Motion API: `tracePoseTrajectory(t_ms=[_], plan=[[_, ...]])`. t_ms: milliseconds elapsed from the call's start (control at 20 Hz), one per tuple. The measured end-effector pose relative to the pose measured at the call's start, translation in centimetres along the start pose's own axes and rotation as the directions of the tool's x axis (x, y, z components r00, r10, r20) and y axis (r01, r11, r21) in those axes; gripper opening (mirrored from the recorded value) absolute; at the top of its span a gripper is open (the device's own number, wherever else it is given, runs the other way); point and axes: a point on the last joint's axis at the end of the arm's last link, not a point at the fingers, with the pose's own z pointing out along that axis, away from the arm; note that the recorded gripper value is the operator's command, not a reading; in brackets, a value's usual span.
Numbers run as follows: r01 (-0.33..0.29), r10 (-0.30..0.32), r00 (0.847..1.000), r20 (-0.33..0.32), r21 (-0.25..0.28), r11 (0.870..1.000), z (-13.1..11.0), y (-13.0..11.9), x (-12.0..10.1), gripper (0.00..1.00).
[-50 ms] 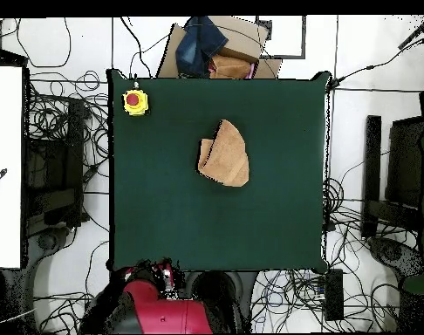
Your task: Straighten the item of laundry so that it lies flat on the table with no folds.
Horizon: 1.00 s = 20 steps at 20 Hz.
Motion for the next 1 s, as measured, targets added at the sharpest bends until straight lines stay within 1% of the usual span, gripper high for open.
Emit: tracePoseTrajectory(t_ms=[200,350,500,550,1000], plan=[[-0.02,0.02,1.0,-0.011,-0.005,1.0,-0.4,0.0,1.6,1.0],[-0.037,0.036,0.999,-0.021,-0.008,0.999,-0.6,-0.1,3.2,1.0],[-0.079,0.078,0.997,-0.02,-0.018,0.997,-0.4,-0.5,4.1,1.0],[-0.084,0.084,0.996,-0.019,-0.019,0.996,-0.3,-0.5,4.2,1.0],[-0.07,0.07,0.997,-0.016,-0.024,0.997,-0.3,0.2,5.7,1.0]])
